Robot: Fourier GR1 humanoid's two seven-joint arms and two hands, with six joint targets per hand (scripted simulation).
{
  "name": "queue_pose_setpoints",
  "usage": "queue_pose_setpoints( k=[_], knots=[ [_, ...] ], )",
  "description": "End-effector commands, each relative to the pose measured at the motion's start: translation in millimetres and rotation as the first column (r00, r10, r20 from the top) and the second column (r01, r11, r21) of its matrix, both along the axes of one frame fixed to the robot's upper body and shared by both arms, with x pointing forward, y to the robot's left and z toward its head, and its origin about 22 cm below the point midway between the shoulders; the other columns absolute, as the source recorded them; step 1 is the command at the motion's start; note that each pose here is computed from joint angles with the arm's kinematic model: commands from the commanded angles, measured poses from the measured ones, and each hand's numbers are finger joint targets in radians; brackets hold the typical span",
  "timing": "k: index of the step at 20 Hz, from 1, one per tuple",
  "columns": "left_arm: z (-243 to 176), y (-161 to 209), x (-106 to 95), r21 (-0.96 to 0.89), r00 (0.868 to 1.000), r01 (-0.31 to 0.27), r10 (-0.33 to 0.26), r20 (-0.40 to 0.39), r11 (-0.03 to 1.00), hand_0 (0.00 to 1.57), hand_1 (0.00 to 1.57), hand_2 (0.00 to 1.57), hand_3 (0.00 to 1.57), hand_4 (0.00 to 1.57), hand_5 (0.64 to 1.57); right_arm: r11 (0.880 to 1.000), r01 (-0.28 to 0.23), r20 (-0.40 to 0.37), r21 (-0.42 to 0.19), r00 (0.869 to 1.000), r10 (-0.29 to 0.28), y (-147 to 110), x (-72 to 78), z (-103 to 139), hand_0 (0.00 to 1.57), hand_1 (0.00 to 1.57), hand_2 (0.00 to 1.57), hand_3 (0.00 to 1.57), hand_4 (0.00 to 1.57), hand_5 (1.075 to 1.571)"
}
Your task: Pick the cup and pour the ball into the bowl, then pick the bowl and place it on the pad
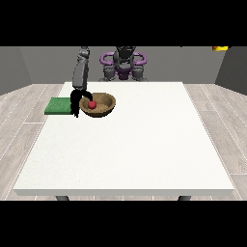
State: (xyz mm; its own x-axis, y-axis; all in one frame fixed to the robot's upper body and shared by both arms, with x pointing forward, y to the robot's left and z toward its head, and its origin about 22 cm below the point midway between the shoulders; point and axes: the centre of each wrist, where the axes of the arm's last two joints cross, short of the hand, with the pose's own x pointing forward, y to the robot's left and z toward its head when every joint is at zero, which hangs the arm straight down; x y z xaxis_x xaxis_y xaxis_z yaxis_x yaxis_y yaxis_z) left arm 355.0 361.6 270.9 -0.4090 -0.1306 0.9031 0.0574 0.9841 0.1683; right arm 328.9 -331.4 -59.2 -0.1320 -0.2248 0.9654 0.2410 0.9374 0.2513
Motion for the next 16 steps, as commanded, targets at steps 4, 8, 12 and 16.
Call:
queue_pose_setpoints(
  k=[4,8,12,16],
  knots=[
    [14,34,-12,0.003,1.000,-0.007,0.007,-0.007,1.000,0.00,0.00,0.00,0.00,1.02,1.545,1.000,-0.023,-0.039,0.013,0.999,0.024,29,20.8,5,0.00,0.00,0.00,0.00,0.47,1.547],
    [23,38,-19,-0.006,0.999,-0.018,0.018,0.044,1.000,0.00,0.00,0.00,0.00,1.02,1.535,0.986,0.163,-0.196,-0.034,0.966,-0.167,-2,-8.6,-19,0.88,0.88,0.58,0.00,0.61,1.514],
    [27,32,-19,-0.012,0.998,0.033,-0.032,0.060,0.999,0.00,0.00,0.00,0.00,1.03,1.529,0.966,0.184,-0.293,-0.182,0.927,-0.232,-28,-39.7,-35,1.57,1.57,1.57,1.57,0.94,1.471],
    [28,33,-20,-0.020,0.998,0.029,-0.028,0.057,0.999,0.00,0.00,0.00,0.00,1.11,1.519,0.946,0.210,-0.296,-0.248,0.913,-0.280,-50,-40.1,-22,1.57,1.57,1.57,1.41,0.92,1.525]
  ],
)
